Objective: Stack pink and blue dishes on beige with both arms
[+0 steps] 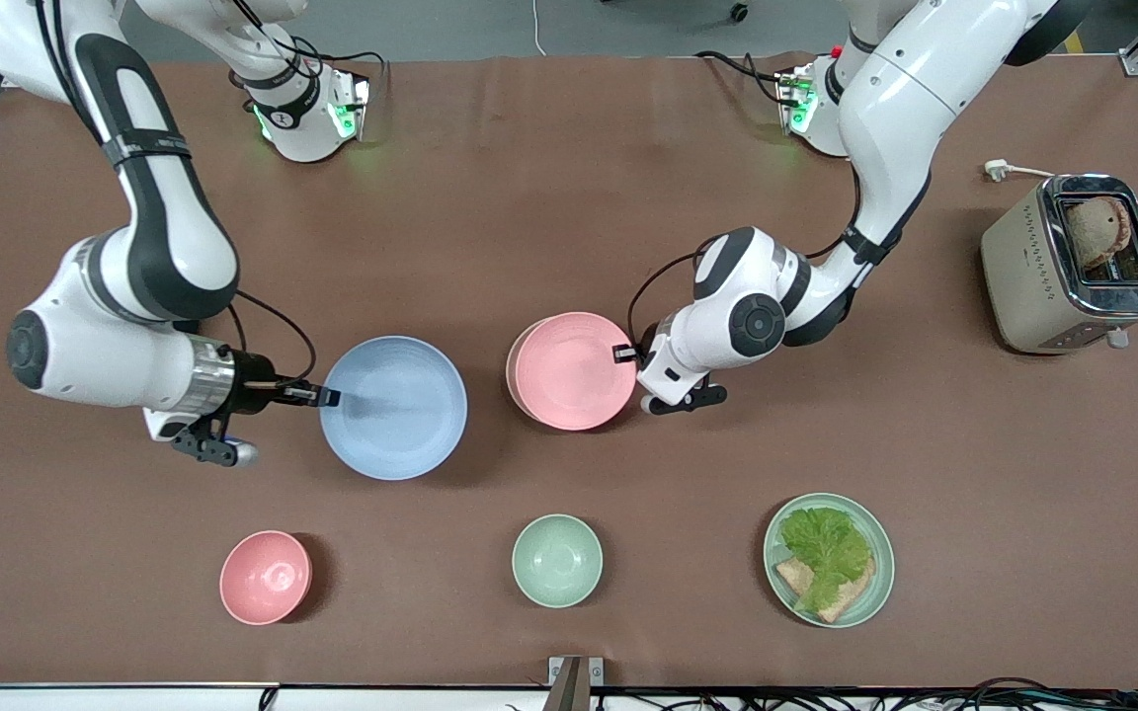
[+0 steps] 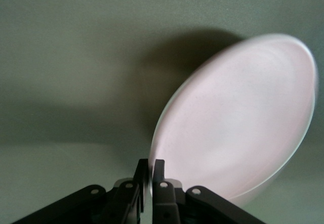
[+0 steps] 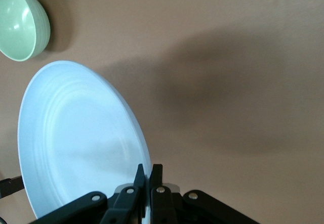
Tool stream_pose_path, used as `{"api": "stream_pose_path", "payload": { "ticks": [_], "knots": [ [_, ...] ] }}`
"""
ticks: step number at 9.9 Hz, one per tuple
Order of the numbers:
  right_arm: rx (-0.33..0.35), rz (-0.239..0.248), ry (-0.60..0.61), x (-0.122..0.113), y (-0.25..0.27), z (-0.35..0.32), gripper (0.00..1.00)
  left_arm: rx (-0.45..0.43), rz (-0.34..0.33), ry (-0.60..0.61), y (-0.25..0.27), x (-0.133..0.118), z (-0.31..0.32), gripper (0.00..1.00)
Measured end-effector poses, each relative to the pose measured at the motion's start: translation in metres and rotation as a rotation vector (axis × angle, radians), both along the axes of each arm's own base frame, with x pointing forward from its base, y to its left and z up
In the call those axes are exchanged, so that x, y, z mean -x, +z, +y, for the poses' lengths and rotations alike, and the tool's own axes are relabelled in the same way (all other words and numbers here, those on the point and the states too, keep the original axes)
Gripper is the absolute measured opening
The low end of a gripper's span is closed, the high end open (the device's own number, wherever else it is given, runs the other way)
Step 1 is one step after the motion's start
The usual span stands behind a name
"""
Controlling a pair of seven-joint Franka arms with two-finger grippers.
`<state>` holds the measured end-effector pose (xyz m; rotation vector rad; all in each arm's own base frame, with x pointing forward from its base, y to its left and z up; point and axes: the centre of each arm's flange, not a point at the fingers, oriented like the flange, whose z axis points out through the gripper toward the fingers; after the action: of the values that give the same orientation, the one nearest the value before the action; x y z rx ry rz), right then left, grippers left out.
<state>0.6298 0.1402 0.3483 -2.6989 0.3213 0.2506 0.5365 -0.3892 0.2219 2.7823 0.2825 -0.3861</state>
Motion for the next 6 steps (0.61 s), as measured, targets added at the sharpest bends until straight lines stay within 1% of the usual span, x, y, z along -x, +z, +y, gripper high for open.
{"api": "stream_pose_path", "payload": {
  "ticks": [1, 3, 4, 5, 6],
  "knots": [
    [-0.003, -0.001, 0.009, 0.007, -0.008, 0.016, 0.05, -0.001, 0.004, 0.006, -0.003, 0.002, -0.002, 0.15],
    [-0.007, -0.004, 0.02, 0.02, -0.023, 0.043, 0.05, -0.008, 0.003, 0.031, 0.0, -0.001, -0.003, 0.41],
    [-0.009, -0.002, 0.013, 0.027, -0.027, 0.057, 0.05, -0.016, -0.018, 0.029, 0.012, -0.01, 0.003, 0.57],
    [-0.014, -0.007, 0.001, 0.034, -0.029, 0.076, 0.05, -0.048, -0.044, 0.012, 0.035, -0.024, 0.018, 0.7],
    [-0.021, -0.018, -0.014, 0.042, -0.031, 0.099, 0.05, -0.105, -0.065, 0.003, 0.075, -0.046, 0.048, 0.83]
  ]
}}
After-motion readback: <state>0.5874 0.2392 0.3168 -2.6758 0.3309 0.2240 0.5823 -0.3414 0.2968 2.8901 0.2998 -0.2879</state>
